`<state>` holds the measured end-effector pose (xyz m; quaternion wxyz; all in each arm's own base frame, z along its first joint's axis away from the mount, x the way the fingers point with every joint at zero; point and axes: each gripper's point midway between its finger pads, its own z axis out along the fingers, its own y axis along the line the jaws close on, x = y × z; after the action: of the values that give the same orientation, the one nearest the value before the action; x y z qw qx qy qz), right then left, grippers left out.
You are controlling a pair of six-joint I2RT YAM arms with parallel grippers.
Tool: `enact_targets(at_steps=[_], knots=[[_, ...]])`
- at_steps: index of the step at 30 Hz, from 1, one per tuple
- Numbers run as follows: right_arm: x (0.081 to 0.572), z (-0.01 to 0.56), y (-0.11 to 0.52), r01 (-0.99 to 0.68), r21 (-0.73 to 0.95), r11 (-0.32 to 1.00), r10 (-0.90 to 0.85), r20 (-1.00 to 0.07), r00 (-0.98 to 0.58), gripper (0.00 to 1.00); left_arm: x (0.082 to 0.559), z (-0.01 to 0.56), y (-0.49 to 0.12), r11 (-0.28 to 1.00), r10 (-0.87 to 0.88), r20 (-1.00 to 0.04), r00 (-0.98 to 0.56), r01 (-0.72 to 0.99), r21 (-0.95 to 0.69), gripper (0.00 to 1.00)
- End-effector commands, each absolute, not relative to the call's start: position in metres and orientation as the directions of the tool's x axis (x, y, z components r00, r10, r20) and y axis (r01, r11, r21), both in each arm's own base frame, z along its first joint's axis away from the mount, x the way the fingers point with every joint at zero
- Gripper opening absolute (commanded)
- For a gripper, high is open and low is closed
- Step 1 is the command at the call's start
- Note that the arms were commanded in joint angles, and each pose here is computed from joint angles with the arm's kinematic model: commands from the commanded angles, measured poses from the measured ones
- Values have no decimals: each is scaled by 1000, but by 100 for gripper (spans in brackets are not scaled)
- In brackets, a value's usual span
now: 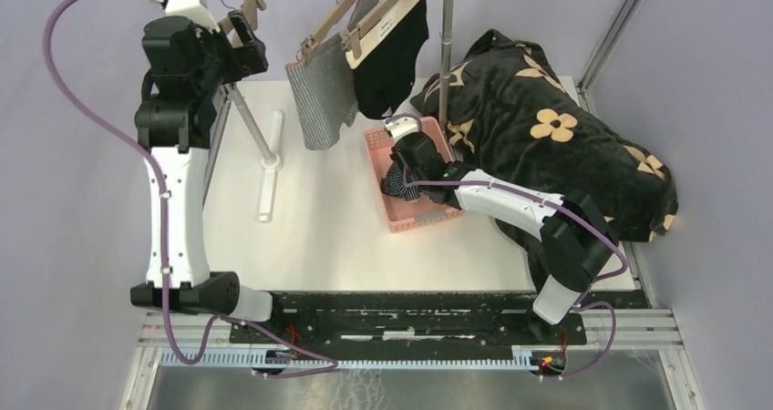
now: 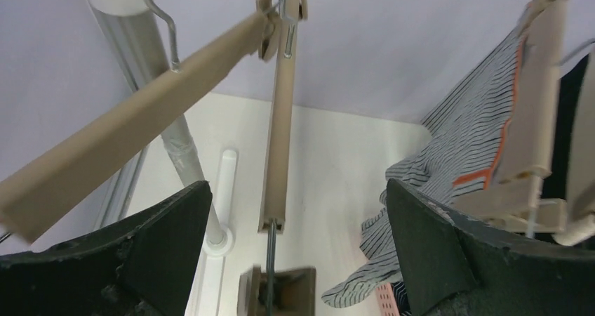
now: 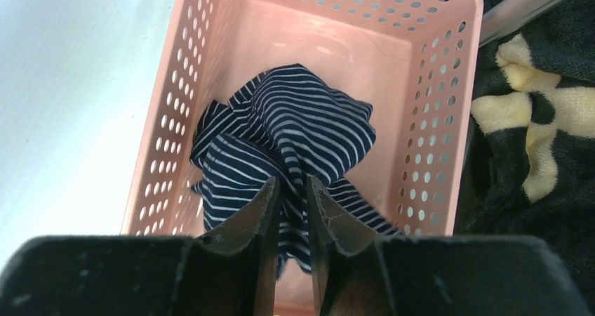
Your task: Remove the underwear clipped to the hanger
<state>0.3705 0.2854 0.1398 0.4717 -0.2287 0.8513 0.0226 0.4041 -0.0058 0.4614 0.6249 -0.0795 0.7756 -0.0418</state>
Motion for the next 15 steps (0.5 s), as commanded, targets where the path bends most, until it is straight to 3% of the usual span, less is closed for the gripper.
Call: enact_targets(at_steps=[1,10,15], knots=[[381,185,294,-397,-142,907,-300,-878,-373,28,371,525,-5,983,-181,-983,0,-30,-181,99],[374,189,292,-408,-130,904,-295,-880,-372,28,320,560,-13,984,-177,-978,107,38,-174,99],[365,203,292,-420,-124,899,-287,-892,-350,28,327,562,-43,965,-182,-980,85,207,-161,99]])
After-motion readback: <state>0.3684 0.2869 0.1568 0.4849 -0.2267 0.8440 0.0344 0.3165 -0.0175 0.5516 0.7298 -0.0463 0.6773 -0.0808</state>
